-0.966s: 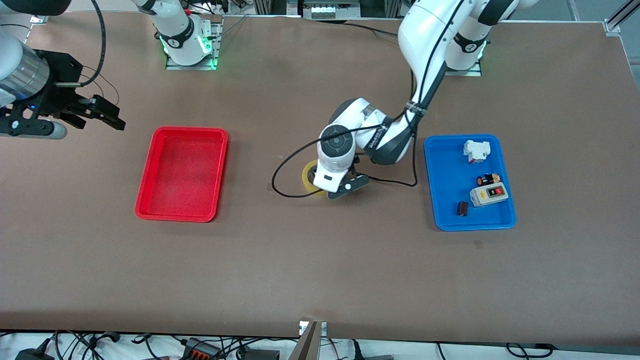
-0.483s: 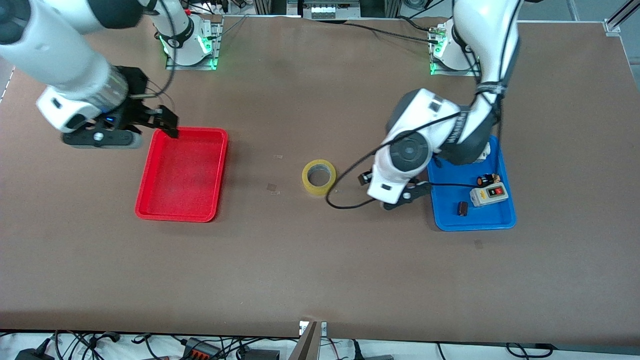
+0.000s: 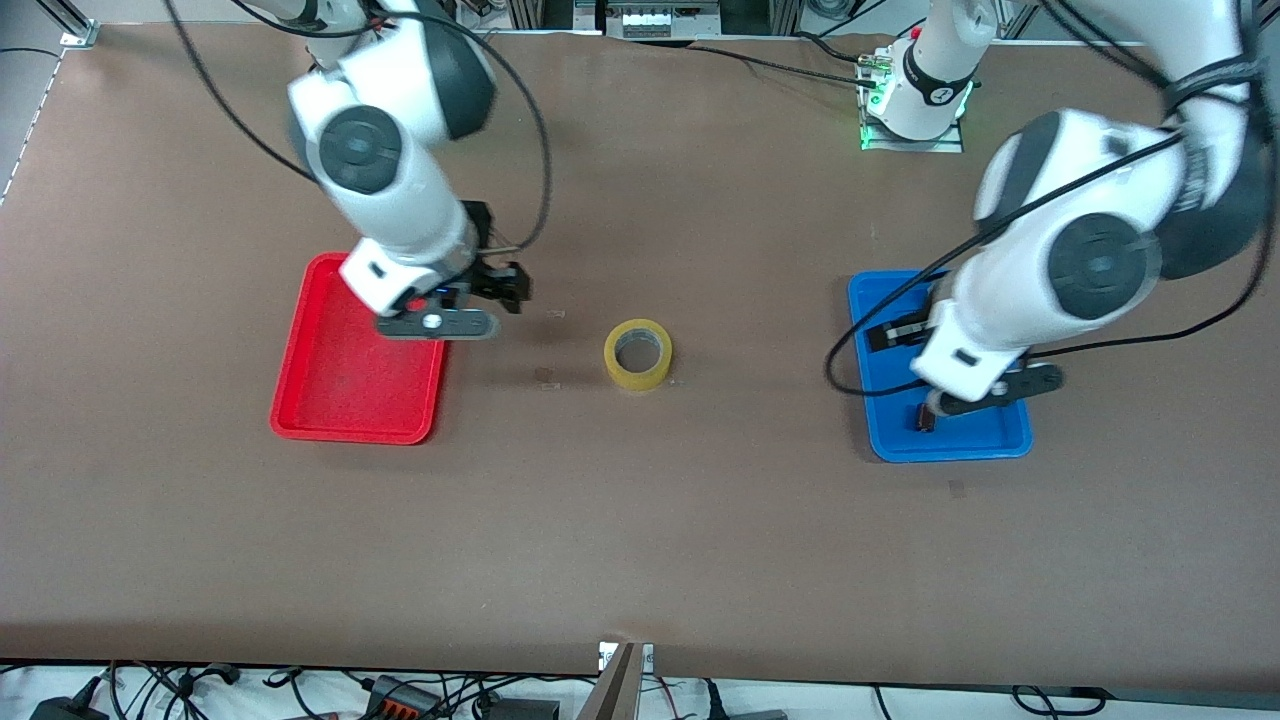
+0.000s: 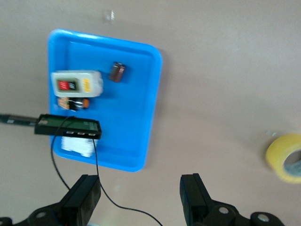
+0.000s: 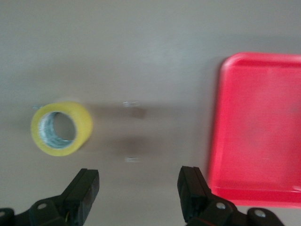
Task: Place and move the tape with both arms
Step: 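Grasp the tape rim with the right gripper while the left gripper withdraws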
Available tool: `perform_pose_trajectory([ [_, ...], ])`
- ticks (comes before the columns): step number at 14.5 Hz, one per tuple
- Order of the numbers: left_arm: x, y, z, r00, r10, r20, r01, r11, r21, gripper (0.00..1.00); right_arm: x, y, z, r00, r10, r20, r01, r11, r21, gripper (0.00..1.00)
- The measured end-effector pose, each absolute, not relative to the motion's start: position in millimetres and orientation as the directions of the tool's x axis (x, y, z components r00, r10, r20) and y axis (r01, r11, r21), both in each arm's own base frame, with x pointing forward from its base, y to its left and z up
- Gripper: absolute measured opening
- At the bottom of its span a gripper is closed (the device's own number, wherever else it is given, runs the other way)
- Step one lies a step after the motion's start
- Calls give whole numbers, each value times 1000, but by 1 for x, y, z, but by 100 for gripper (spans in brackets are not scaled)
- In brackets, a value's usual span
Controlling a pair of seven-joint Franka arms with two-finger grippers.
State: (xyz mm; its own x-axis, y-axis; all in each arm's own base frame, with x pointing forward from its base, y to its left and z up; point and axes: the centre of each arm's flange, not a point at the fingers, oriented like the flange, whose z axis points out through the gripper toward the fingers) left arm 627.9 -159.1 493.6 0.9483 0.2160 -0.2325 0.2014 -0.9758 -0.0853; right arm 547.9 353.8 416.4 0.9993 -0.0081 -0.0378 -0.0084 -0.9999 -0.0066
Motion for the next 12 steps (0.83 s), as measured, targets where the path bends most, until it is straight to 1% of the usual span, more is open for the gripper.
perform_pose_trajectory([
  [4, 633, -77, 516, 967, 83, -240, 79, -997, -27, 100, 538, 408, 341, 999, -20, -27, -21, -999, -31, 99],
  [7, 627, -24, 550, 981, -37, -190, -35, -999, 17, 100, 532, 429, 294, 1000, 5, -27, 4, -999, -42, 99],
  [10, 606, -5, 587, 988, -81, -133, -79, -997, 24, 100, 524, 445, 264, 999, 26, -21, 25, -998, -54, 99],
  [12, 592, -8, 593, 991, -88, -103, -86, -996, 21, 100, 520, 453, 246, 999, 36, -16, 35, -997, -62, 98],
])
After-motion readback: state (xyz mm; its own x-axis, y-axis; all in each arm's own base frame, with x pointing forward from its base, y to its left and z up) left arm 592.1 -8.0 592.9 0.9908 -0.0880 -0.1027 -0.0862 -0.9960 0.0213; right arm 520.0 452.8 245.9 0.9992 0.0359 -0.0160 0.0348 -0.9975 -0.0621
